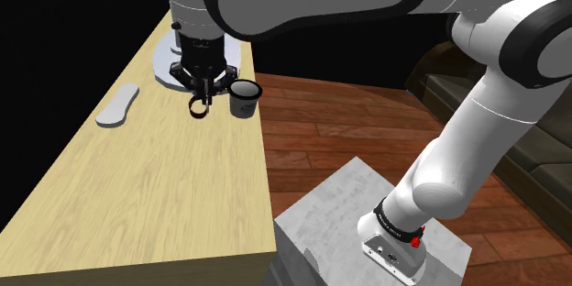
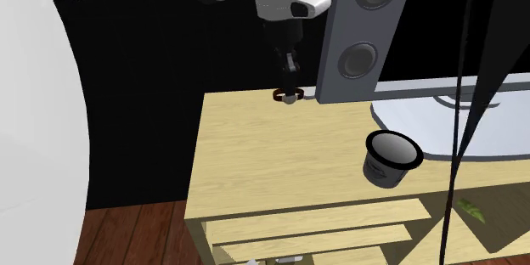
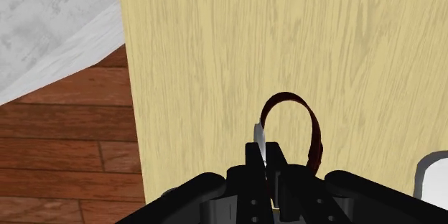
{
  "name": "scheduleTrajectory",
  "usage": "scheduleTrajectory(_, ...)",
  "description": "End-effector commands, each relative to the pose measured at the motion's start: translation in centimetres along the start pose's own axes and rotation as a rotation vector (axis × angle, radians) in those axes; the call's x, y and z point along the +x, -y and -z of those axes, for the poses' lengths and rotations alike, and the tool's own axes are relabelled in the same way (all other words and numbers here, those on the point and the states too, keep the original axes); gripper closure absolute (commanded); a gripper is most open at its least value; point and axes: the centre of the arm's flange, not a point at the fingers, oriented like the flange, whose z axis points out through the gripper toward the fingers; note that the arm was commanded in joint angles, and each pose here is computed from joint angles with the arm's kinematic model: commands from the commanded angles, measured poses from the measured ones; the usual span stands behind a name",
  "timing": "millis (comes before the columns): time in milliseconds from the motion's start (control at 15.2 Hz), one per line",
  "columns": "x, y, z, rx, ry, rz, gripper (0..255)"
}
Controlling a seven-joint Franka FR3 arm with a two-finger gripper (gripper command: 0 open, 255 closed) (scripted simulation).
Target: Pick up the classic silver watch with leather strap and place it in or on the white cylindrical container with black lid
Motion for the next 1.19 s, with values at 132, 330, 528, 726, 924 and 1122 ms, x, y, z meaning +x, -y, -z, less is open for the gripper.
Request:
scheduleTrajectory(132, 4.6, -2.7, -0.2, 0.0, 0.0, 0.001, 255)
scheduleTrajectory(330, 8.1, -4.5, -0.4, 0.0, 0.0, 0.001, 255)
scheduleTrajectory(528, 11.5, -6.4, -0.7, 0.0, 0.0, 0.001, 255)
scheduleTrajectory(726, 9.1, -5.6, -0.5, 0.127, 0.284, -0.052, 255)
scheduleTrajectory(924, 6.5, -6.0, 2.1, 0.201, 0.181, 0.002, 0)
scheduleTrajectory(1122, 4.9, -6.3, 2.9, 0.242, 0.121, 0.032, 0)
